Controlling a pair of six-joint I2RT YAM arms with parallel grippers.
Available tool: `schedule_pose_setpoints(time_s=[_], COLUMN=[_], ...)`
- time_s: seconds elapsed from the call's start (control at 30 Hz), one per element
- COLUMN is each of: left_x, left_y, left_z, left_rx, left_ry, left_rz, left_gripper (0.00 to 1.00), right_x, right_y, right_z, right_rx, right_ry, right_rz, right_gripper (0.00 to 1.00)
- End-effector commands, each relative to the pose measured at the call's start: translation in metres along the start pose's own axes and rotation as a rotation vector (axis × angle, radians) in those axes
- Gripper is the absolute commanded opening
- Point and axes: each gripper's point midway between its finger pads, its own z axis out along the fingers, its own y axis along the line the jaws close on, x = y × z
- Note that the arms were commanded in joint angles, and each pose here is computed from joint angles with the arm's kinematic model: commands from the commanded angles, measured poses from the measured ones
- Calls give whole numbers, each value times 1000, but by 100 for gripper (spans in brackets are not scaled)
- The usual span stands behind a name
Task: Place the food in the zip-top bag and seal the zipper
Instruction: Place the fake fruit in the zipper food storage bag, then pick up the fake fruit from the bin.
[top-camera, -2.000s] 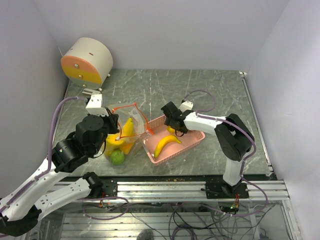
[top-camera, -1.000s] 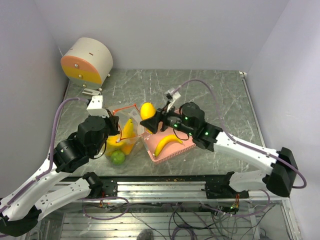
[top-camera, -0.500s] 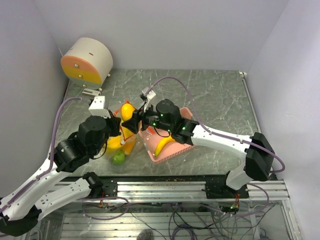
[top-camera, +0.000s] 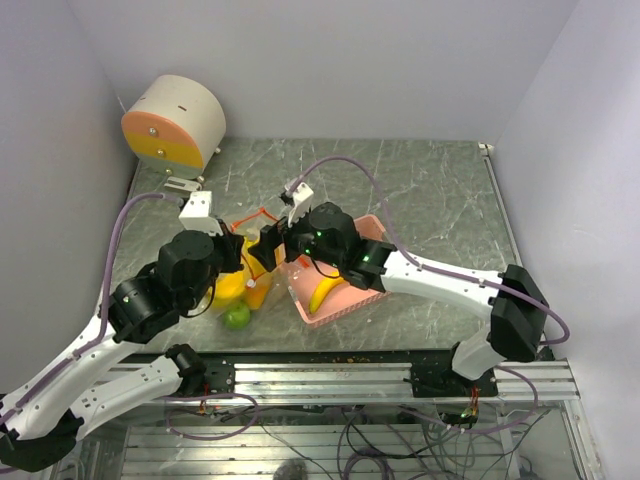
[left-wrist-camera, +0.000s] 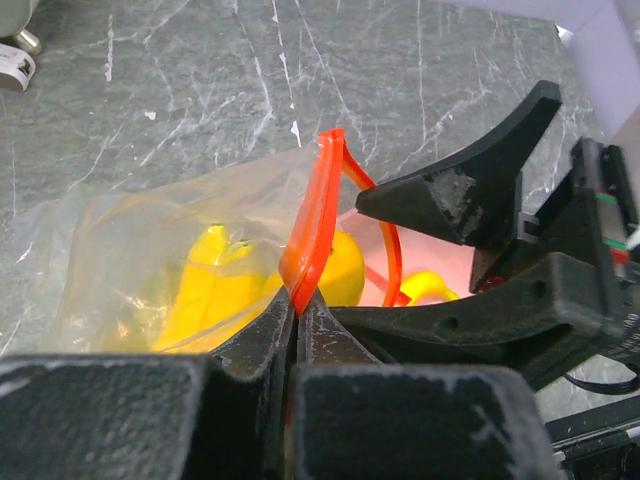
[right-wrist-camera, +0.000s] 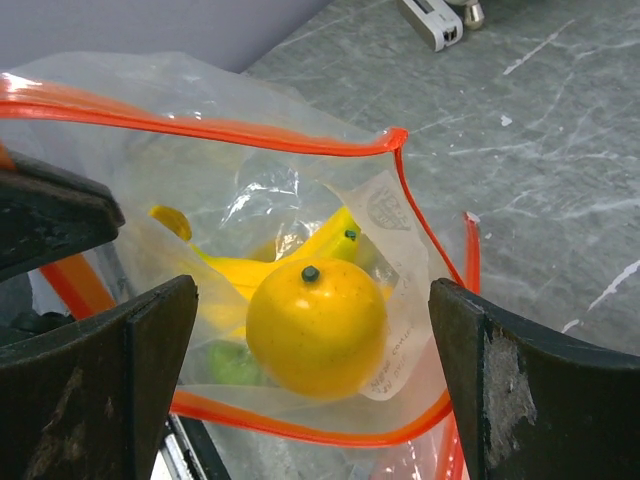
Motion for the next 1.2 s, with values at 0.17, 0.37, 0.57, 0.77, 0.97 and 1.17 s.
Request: schedule_pose_setpoints(time_s=[0.17,0.37,0.57,0.77,0.97,1.17], left_x=[-12,-43,-78,-12,41,33], left_y=[-1,-1,-4,-19,-27,-23], left_z=[-3,-23,-49,-8,22,17], left_rx=[0,55,111,138,160,136], left_ry=[-35,-161,-254,-82,15,15], left_rz=[-20,-108,-149,-124,-141,-118], left_gripper=[7,7,7,7,7,7], right_x=[-34,12,103,150,169,181], right_y=[-34,-91,-144,-147,-147,-170], right_z=[-69,-105,-137,-128,-103,-95], right_rx=[229,531,732,726,649,653], right_ry=[-72,118,393,520,575,584], right_rz=[30,115,289,348,295,319], right_gripper=[100,100,100,96,95,92])
